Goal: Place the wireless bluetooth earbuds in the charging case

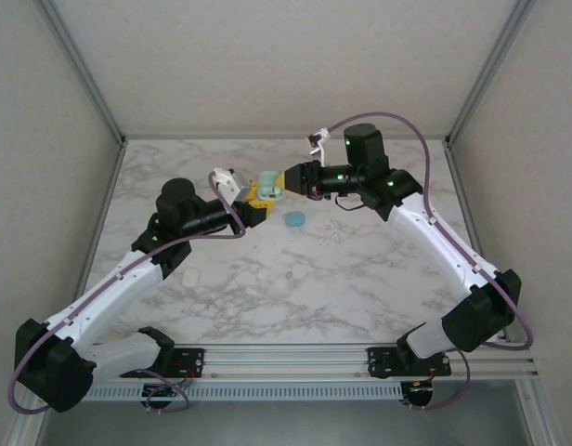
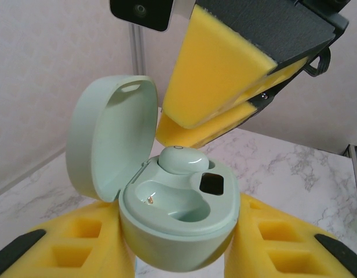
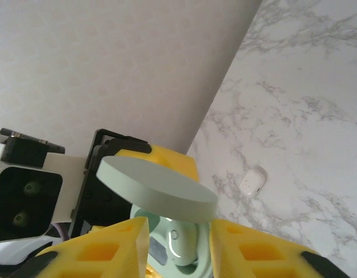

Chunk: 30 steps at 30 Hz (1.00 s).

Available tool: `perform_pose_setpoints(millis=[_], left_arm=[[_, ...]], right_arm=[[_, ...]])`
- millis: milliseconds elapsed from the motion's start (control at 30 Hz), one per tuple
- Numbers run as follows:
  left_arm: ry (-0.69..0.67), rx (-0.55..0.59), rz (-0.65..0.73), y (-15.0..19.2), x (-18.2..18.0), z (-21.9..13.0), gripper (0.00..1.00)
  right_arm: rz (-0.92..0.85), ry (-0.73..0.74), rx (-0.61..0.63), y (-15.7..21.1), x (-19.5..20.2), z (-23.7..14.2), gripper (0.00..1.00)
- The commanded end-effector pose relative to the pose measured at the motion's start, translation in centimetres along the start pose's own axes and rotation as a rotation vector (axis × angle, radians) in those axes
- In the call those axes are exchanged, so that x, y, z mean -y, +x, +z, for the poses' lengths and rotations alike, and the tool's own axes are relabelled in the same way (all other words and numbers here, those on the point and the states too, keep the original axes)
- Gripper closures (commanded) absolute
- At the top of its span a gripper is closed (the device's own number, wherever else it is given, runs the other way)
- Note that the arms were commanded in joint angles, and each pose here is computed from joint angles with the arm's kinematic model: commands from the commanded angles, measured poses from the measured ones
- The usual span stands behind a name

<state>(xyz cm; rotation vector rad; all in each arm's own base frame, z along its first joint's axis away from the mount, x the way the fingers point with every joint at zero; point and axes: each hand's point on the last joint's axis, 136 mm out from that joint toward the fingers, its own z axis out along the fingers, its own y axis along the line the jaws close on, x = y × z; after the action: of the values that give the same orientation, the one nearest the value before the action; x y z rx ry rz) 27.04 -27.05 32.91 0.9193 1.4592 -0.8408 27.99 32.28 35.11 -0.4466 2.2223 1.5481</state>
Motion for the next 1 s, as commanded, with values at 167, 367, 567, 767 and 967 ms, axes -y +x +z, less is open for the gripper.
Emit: perform_pose_setpoints(millis=[167,367,567,767,967], left_arm=[[-0.001,0.075,0.033,-3.0,0.3,-0.3,0.79],[-0.080,0.042,0.031,-2.1,-1.0,-0.5,0.80],[-0.186,0.065,-0.015,-1.8,-2.7,-2.5,0.80],[-0.275,0.086,0.005,-2.7,-3.3,-5.1,0.79],[-0.292,0.107,0.020,-3.7,-3.0,-6.2,0.79]], right_arm=[[-0.024,0.018,0.021,-0.6,-1.1,-0.5,0.60],[-0.056,0.165,0.130,-0.3,-0.2,-3.6,0.59],[0.020,0.558,0.111,3.7,9.0,-6.3,0.60],[0.243,0.696,-0.184,11.5,17.1,-2.3,0.62],[0.264,0.854,-0.391,16.5,21.3,1.9,0.60]])
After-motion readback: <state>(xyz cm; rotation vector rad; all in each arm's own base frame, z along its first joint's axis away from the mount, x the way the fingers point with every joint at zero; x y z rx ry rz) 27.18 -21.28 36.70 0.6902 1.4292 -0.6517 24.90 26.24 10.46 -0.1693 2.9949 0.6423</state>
